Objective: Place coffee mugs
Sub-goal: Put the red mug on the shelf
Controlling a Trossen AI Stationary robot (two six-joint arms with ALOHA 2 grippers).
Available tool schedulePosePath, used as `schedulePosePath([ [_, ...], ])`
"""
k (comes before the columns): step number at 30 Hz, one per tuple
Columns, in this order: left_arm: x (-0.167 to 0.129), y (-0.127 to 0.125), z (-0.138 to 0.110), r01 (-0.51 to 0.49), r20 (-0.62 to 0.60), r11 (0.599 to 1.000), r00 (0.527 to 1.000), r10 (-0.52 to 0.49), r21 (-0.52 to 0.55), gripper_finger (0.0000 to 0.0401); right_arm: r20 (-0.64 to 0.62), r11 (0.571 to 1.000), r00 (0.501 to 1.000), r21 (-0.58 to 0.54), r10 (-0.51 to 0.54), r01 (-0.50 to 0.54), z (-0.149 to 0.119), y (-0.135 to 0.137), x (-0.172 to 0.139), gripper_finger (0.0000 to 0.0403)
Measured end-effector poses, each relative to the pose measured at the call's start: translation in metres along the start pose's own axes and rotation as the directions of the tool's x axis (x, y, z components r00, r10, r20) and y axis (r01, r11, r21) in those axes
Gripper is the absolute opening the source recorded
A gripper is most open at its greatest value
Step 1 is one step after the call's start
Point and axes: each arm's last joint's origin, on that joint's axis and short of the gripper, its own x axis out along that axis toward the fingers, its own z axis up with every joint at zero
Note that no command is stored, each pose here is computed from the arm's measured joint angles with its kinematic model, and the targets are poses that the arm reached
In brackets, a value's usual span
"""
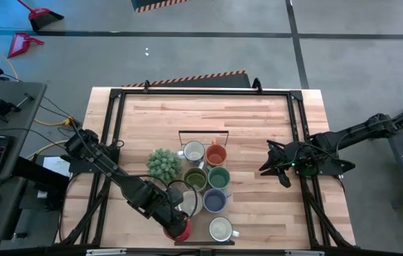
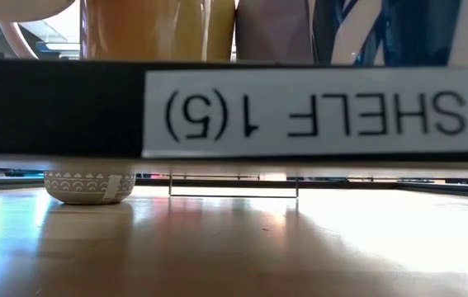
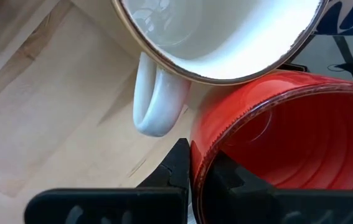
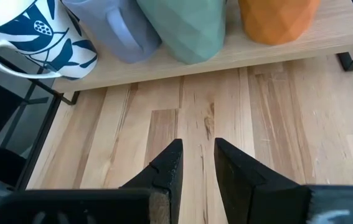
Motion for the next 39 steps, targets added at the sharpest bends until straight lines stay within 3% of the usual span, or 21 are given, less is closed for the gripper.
schedulePosePath([
  [11,0.0,0.0,0.001,-0.003,0.014,1.0,1.0,0.003,0.008,0.0004,0.005,1.0,1.0,-0.022,0.001,-0.001,0.0,0.0,0.0,0.0073],
  [39,0.037,-0.011,0.016,0.013,0.014,1.0,1.0,-0.013,0.022,0.0004,0.035,0.999,0.999,-0.046,0.012,-0.01,0.003,0.001,0.0,0.0073],
])
